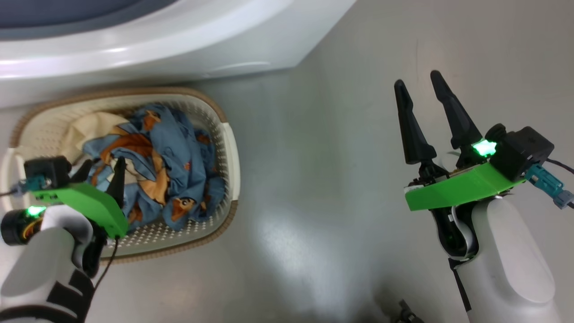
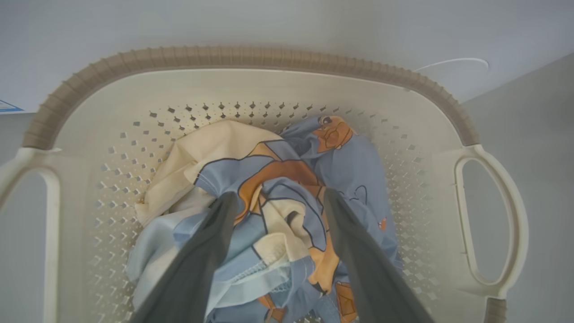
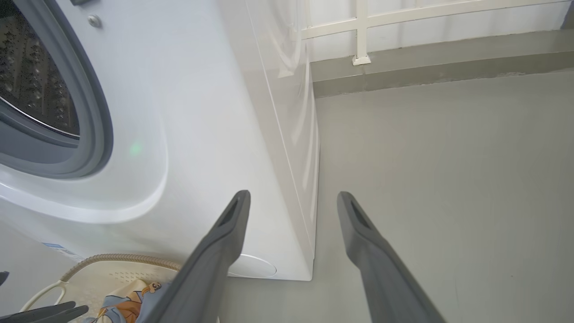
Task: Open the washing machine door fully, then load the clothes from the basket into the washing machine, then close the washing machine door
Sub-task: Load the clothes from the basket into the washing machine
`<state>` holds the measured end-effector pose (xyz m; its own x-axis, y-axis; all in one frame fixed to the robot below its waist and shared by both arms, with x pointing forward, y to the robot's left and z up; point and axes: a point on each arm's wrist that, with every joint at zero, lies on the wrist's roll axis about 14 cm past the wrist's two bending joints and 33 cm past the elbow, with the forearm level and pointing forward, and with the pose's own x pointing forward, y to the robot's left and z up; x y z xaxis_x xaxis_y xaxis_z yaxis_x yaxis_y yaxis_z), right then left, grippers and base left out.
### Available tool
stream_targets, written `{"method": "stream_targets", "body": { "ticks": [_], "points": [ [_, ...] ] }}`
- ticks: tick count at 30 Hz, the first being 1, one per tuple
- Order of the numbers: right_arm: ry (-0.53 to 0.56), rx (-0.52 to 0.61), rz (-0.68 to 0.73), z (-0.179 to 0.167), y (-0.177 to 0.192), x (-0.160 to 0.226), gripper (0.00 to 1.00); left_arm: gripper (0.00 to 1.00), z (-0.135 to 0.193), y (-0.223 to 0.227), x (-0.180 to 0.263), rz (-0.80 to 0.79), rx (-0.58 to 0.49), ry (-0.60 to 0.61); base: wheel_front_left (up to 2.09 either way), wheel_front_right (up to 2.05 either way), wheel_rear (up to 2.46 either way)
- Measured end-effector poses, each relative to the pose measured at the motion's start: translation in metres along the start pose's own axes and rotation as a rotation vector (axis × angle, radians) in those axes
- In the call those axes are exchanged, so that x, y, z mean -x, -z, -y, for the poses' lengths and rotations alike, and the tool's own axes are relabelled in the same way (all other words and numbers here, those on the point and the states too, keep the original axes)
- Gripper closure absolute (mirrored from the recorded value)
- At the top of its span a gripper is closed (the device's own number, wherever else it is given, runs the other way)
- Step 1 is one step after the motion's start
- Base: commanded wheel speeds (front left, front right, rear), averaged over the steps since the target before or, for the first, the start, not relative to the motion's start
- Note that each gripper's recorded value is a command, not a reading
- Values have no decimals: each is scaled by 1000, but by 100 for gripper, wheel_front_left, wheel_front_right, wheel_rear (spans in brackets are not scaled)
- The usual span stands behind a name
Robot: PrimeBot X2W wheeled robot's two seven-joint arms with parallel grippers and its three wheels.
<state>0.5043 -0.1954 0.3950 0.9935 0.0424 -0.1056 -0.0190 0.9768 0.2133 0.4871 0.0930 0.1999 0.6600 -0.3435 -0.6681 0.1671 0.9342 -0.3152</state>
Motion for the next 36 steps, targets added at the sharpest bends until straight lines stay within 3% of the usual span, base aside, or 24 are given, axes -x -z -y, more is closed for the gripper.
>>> {"method": "stream_targets", "body": {
  "ticks": [16, 27, 28, 29, 30, 36],
  "points": [
    [68, 13, -81, 29, 39, -1, 0, 0, 2, 54, -66, -258, -12, 39, 0, 0, 0],
    [97, 34, -89, 42, 40, 1, 0, 0, -2, 83, -83, -417, -59, 32, 0, 0, 0],
    [100, 36, -92, 44, 41, 2, 0, 10, 1, 84, -85, -418, -58, 38, 0, 0, 0],
    [102, 37, -94, 45, 42, 2, 0, 64, 3, 86, -85, -420, -58, 43, 0, 0, 0],
    [104, 37, -96, 45, 43, 2, 0, 100, 4, 87, -86, -423, -56, 46, 0, 0, 0],
    [98, 26, -94, 42, 43, 1, 0, 100, 6, 82, -85, -406, -23, 47, 0, 0, 0]
  ]
}}
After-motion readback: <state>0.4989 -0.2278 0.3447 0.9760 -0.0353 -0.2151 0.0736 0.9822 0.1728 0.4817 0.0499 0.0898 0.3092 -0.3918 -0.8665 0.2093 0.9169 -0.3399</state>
